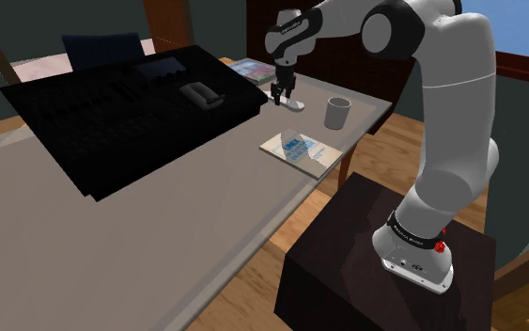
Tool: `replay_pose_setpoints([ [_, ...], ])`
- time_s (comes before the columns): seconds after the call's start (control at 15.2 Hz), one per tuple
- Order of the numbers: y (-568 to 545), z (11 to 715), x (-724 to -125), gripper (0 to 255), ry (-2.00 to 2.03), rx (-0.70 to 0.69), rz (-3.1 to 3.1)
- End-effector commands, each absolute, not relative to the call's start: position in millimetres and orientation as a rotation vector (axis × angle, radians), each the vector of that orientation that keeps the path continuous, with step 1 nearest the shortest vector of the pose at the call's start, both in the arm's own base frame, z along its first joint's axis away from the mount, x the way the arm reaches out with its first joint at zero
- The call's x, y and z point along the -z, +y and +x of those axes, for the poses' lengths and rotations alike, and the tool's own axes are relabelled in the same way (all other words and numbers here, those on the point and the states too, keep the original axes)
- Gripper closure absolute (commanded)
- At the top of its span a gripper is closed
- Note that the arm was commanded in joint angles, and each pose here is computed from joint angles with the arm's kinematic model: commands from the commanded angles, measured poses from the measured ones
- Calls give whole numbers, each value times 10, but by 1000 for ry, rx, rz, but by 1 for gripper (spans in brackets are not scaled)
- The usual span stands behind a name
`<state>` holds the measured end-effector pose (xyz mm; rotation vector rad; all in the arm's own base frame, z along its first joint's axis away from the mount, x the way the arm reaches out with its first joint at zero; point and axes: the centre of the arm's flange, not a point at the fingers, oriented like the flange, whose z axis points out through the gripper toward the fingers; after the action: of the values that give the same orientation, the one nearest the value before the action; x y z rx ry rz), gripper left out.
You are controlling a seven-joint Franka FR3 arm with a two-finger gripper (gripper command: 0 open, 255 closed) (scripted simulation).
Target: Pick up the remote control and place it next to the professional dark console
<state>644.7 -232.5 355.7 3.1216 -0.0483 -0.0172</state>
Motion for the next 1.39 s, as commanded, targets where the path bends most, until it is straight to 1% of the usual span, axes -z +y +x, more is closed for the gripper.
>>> replay_pose_setpoints([
  [0.0,-2320,6453,-3674,255,-48,17,3122],
  [1.32,-2320,6453,-4730,255,-48,17,3122],
])
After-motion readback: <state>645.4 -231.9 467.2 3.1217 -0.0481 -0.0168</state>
